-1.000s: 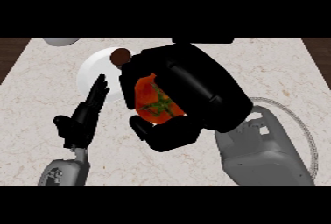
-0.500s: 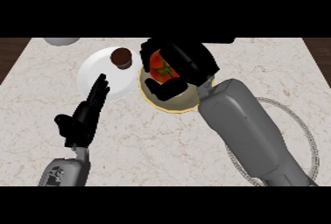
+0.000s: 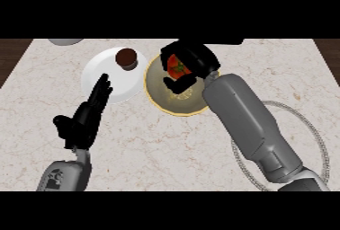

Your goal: Pick the tomato from the placemat and place it in the bowl

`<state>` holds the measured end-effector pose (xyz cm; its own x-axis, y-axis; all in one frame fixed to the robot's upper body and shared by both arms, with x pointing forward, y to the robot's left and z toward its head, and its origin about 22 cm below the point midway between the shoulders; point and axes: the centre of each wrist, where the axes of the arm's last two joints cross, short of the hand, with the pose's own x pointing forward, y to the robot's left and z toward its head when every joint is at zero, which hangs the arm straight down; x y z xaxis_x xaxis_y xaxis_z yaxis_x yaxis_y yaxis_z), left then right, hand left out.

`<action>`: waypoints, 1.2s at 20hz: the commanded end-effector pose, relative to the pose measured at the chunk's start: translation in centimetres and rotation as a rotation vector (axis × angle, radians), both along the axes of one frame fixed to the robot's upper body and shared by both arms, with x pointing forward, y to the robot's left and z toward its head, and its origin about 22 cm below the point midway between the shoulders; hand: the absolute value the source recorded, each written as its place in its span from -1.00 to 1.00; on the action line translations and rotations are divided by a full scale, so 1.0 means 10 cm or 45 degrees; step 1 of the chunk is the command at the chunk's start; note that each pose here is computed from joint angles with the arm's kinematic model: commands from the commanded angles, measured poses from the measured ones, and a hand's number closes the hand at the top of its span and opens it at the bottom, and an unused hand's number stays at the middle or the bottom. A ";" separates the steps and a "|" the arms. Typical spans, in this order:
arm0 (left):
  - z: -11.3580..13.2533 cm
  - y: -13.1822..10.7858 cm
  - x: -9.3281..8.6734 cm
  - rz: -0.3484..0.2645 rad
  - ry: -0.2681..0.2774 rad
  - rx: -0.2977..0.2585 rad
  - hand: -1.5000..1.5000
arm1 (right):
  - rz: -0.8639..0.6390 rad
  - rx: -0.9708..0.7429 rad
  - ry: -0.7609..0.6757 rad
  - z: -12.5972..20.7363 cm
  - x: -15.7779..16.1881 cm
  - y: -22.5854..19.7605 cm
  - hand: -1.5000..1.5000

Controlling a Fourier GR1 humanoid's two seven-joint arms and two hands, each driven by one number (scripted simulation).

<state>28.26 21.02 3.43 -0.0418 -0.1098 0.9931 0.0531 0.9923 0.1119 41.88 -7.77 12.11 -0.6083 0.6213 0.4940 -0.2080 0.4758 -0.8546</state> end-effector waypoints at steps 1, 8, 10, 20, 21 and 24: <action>-0.21 -0.09 -0.12 -0.018 0.017 0.002 0.00 | 0.011 0.012 0.189 -0.06 0.17 -0.07 -1.00; -0.01 -0.16 -0.04 -0.023 0.010 -0.015 0.00 | 0.202 0.185 0.288 -0.38 0.24 -0.33 -1.00; -0.01 -0.05 -0.03 -0.025 0.011 0.023 0.00 | 0.223 0.323 0.280 -0.40 0.23 -0.29 -1.00; -0.07 -0.03 0.04 0.005 0.031 -0.021 0.00 | 0.160 0.623 0.379 0.13 0.46 -0.54 -1.00; -0.14 0.09 -0.12 0.005 0.030 0.013 0.00 | 0.146 0.673 0.393 0.26 0.52 -0.91 -1.00; -0.05 -0.10 -0.05 0.003 -0.022 0.005 0.00 | 0.162 0.708 0.458 0.32 0.55 -0.91 -1.00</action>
<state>27.89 20.72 3.15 -0.0393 -0.1080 0.9934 0.0487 0.9927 0.1099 46.74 -15.32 13.47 -0.4421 0.2037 0.8735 -0.4881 0.7624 -0.4248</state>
